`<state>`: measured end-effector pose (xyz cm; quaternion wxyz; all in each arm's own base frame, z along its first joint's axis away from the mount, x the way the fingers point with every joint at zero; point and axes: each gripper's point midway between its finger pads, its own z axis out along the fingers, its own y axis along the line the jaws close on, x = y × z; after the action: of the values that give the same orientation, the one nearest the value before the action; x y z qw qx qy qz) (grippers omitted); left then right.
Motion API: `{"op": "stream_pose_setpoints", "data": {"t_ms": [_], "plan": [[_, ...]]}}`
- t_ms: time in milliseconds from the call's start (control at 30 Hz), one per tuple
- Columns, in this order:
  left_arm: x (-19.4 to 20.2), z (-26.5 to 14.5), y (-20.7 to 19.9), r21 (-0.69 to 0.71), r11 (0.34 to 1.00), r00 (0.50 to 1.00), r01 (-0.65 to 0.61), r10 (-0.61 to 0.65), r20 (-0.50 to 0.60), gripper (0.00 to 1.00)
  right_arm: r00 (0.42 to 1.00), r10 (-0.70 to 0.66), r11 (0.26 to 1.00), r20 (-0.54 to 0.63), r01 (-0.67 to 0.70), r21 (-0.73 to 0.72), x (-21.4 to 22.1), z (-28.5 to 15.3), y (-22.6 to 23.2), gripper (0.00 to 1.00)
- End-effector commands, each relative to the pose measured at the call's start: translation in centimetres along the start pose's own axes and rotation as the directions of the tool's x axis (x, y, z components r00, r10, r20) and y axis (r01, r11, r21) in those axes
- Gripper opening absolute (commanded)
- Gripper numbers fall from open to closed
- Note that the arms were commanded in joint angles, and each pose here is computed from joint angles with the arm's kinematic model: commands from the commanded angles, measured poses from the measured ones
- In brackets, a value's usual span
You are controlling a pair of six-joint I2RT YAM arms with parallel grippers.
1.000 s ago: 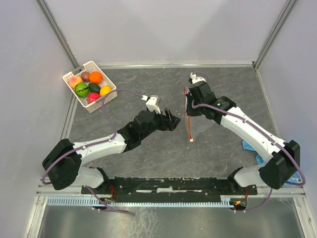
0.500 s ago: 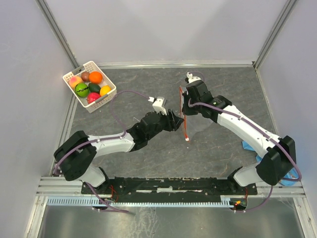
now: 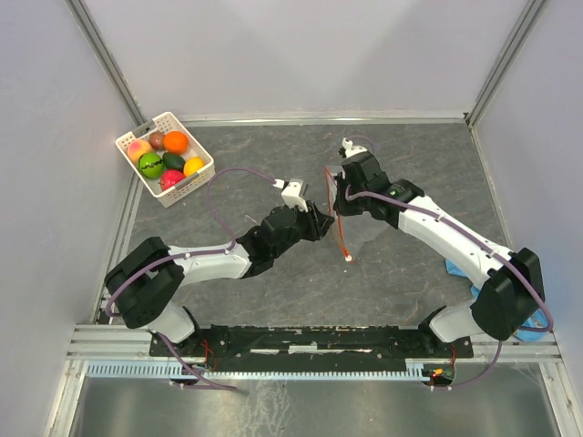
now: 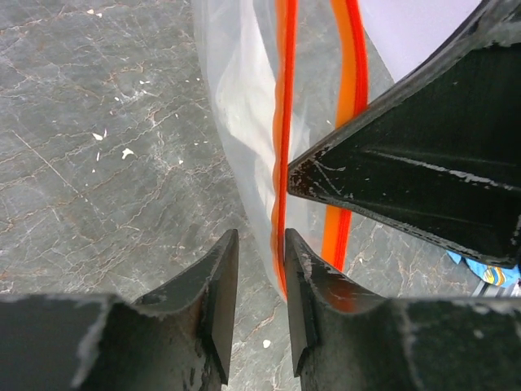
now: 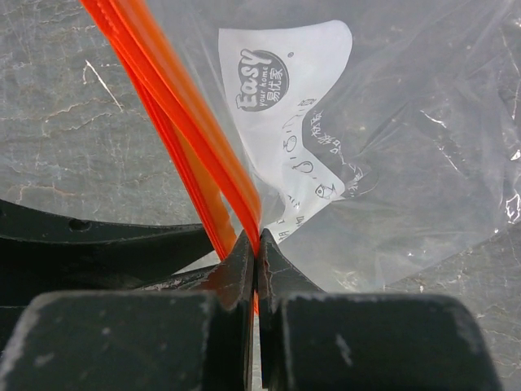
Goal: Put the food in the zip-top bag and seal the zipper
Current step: Open the zipper of the food storage bag.
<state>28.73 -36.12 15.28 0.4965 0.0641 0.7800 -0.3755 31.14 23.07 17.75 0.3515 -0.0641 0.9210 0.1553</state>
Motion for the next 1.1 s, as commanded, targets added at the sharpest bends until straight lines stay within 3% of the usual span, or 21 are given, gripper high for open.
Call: {"op": "stream_pose_setpoints", "data": {"t_ms": [0, 200, 333, 700, 867, 1067], "plan": [[-1.4, 0.4, -0.9, 0.019, 1.0, 0.998, -0.015, 0.014, 0.068, 0.33, 0.997, 0.02, 0.997, 0.074, -0.015, -0.071, -1.7, -1.0, 1.5, 0.02], [-0.2, 0.8, -0.7, 0.012, 1.0, 0.999, -0.002, 0.002, 0.05, 0.23, 0.996, 0.022, 0.997, 0.081, -0.016, -0.075, -1.6, -0.6, 1.5, 0.02], [-0.6, 0.3, -0.8, 0.013, 1.0, 0.998, 0.019, -0.02, 0.059, 0.03, 0.997, 0.022, 0.996, 0.08, -0.015, -0.084, -1.2, -0.3, 1.5, 0.07], [-3.3, -1.3, -1.3, -0.06, 0.982, 0.981, 0.18, -0.175, 0.077, 0.03, 0.978, -0.028, 0.995, 0.208, 0.046, -0.084, -1.8, -3.7, 0.9, 0.34], [-3.9, -1.5, -1.9, -0.096, 0.969, 0.974, 0.228, -0.225, 0.042, 0.03, 0.959, -0.006, 0.994, 0.284, 0.037, -0.102, -2.4, -4.6, 1.0, 0.42], [-5.5, -2.5, -2.5, -0.079, 0.964, 0.966, 0.253, -0.247, 0.081, 0.03, 0.952, -0.015, 0.988, 0.305, 0.061, -0.143, -2.9, -5.0, 2.3, 0.48]]}}
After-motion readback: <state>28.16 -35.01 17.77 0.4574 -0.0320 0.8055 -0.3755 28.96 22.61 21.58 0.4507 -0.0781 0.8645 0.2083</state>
